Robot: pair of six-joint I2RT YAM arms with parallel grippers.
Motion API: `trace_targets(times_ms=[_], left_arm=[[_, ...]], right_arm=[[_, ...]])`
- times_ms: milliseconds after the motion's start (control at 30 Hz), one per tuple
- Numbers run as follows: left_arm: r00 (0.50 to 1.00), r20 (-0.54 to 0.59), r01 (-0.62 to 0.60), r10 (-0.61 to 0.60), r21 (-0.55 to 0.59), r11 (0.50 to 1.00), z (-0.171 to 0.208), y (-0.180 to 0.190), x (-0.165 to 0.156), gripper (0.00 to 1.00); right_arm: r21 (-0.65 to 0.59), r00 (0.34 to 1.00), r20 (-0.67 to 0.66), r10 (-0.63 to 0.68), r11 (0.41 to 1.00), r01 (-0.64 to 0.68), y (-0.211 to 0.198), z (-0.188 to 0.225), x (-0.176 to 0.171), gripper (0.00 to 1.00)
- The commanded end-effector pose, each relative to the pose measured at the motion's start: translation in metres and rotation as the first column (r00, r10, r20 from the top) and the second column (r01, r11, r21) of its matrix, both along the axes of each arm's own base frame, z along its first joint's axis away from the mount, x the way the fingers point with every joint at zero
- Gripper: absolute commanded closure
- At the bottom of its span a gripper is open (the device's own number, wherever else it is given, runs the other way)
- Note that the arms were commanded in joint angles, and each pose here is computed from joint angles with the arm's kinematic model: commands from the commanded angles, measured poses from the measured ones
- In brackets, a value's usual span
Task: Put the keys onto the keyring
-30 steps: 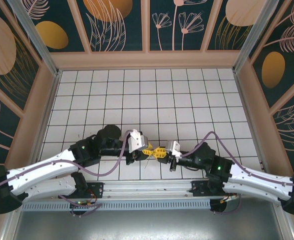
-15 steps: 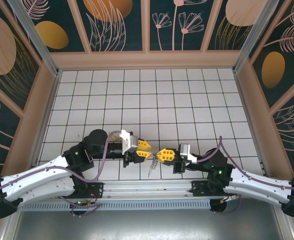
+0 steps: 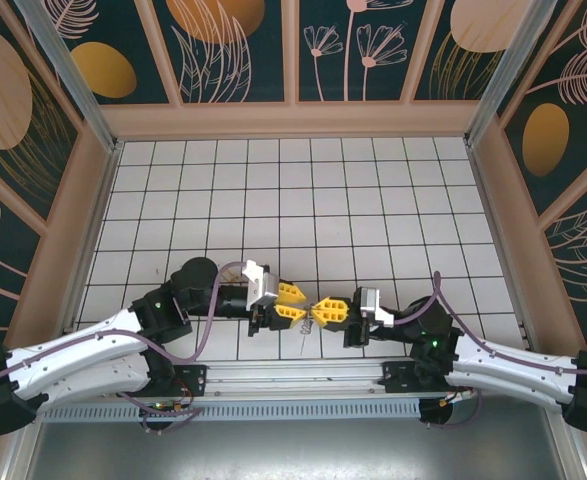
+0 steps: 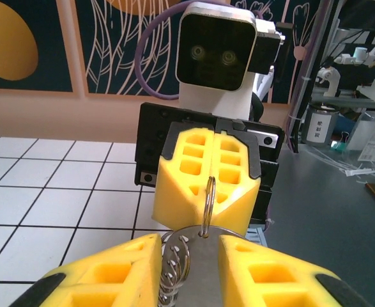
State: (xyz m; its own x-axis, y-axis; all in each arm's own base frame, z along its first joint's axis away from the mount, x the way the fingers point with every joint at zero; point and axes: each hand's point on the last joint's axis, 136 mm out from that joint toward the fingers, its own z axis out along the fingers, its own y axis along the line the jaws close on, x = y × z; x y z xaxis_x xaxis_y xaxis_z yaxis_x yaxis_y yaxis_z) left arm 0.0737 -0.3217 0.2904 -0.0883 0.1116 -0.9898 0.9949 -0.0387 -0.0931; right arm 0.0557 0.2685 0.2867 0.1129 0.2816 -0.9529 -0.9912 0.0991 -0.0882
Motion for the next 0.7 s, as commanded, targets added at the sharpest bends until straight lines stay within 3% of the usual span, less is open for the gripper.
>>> trace_targets(times_ms=[0, 433, 667], left_arm=[[0.999, 0.027, 0.033, -0.032, -0.048, 0.998, 0.019, -0.003, -0.0041, 0.71], [0.999, 0.043, 0.026, -0.024, -0.046, 0.999, 0.0213, -0.0063, -0.0008, 0.73], [0.999, 0.034, 0.037, -0.036, -0.026, 0.999, 0.0156, -0.0109, 0.0, 0.86]], right_arm=[[0.063, 1.0, 0.015, 0.012, 0.998, -0.013, -0.0043, 0.0177, -0.0036, 1.0], [0.035, 1.0, 0.004, 0.008, 0.999, -0.008, -0.002, 0.011, -0.0019, 1.0], [0.027, 1.0, 0.004, 0.006, 1.0, -0.006, -0.0009, 0.0087, -0.0013, 1.0]])
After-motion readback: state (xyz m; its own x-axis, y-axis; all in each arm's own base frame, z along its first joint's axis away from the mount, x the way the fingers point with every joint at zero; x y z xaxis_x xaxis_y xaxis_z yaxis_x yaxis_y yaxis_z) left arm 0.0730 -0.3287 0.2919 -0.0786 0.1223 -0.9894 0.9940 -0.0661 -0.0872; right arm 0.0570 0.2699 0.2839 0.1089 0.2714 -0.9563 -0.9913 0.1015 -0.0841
